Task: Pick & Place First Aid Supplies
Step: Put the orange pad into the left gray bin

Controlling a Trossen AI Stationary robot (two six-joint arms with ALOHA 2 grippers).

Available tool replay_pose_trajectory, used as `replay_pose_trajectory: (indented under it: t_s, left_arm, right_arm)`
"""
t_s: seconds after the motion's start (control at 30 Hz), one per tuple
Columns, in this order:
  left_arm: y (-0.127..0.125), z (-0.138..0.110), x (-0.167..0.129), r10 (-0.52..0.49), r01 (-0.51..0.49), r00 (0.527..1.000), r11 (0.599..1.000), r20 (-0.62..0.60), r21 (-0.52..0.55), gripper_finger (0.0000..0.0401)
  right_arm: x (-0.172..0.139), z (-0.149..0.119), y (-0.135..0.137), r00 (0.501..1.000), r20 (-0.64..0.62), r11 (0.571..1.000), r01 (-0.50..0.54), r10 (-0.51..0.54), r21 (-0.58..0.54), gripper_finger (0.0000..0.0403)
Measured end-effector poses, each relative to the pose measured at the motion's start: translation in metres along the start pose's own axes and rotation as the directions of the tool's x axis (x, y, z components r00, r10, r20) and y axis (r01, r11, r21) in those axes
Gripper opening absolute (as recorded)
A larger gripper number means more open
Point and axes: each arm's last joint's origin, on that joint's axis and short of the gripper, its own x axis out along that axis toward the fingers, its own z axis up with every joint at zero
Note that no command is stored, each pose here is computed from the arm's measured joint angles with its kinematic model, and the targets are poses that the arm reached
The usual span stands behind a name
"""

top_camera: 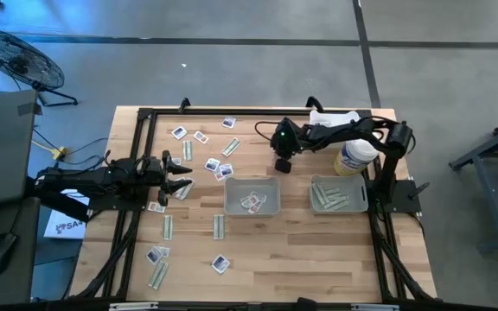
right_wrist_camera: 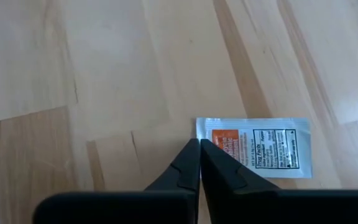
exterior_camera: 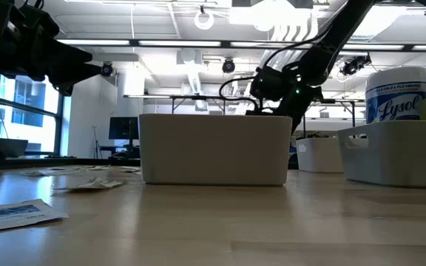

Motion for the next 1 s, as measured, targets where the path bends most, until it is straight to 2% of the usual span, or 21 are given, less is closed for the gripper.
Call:
replay_pose_trajectory:
  t_s: [0.3, 0.5, 0.67, 0.87, 1.0]
  left_arm:
    - [0.0, 0.0, 0.0, 0.001, -0.001, 1.0, 1.0, 0.0, 0.0, 0.0186]
    - [0.0, 0.0, 0.0, 0.001, -0.001, 1.0, 1.0, 0.0, 0.0, 0.0186]
    - [0.0, 0.0, 0.0, 0.0, 0.0, 1.0, 1.0, 0.0, 0.0, 0.0186]
    - [0.0, 0.0, 0.0, 0.0, 0.0, 1.0, 1.0, 0.0, 0.0, 0.0186]
    - [0.0, 0.0, 0.0, 0.0, 0.0, 1.0, 1.0, 0.0, 0.0, 0.0186]
  right_arm:
    - [-0.017, 0.004, 0.001, 0.998, 0.047, 0.998, -0.049, 0.047, 0.046, 0.0001]
    - [-0.047, 0.014, 0.001, 0.993, 0.117, 1.0, 0.006, -0.009, 0.02, 0.0001]
    - [-0.061, 0.016, 0.0, 0.989, 0.141, 0.999, 0.034, -0.037, 0.022, 0.0001]
    - [-0.065, 0.018, 0.001, 0.986, 0.168, 1.0, 0.0, -0.002, 0.009, 0.0001]
    - [-0.06, 0.018, 0.001, 0.986, 0.164, 1.0, -0.01, 0.01, -0.004, 0.0016]
